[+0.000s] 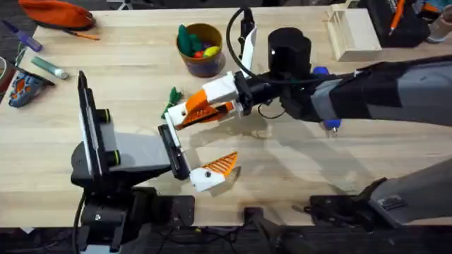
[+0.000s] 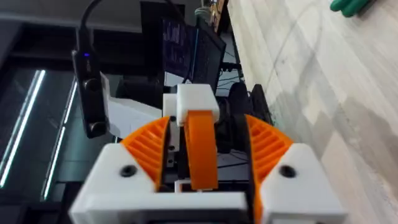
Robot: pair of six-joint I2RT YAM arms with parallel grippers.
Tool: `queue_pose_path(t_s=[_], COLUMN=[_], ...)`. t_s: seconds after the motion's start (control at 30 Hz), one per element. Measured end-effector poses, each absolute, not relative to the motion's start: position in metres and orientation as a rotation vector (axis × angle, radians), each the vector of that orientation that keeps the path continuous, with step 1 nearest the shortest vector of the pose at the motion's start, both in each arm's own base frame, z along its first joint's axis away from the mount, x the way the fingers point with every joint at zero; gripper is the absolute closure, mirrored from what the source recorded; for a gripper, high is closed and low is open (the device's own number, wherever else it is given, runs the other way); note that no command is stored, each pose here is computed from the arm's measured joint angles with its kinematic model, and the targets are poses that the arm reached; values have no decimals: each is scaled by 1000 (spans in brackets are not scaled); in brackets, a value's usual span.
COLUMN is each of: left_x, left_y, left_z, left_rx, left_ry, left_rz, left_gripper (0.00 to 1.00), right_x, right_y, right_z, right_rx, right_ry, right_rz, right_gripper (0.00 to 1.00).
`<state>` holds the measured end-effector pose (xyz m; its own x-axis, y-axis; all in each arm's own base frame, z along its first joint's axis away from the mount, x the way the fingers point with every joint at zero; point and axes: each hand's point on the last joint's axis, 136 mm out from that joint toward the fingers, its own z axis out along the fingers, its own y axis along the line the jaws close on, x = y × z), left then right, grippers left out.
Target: Pick up the gripper from the table and insert it into the empty holder that is missing its gripper. Then pick up a screw, insert it into the mounting hole, and use the screwdriver to tighten it. Finally, clean up the table by picking up the vegetable and placing it into the bucket.
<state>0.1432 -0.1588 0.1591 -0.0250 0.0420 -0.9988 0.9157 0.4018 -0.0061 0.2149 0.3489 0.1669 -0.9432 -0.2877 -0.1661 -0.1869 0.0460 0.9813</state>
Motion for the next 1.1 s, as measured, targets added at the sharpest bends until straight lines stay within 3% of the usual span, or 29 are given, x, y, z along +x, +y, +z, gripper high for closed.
queue_pose_path(t_s=[0.07,0.13,0.47,0.87,1.1], left_x=[143,143,143,143,143], left_y=[-159,-159,-159,-159,-159], left_z=[159,159,159,159,159], left_rx=[923,923,923,923,923], left_ry=[1422,1421,1422,1422,1422], left_rz=[-887,-887,-887,-888,-888], left_gripper=[15,15,14,16,15], right_x=[214,214,211,240,239], right_y=[349,348,339,262,221], right_z=[171,177,189,180,178], right_rx=[516,532,556,358,300], right_ry=[-2216,-2214,-2241,-2590,-2816], right_rz=[-2068,-2082,-2086,-1961,-1690], right_gripper=[70,42,28,23,22])
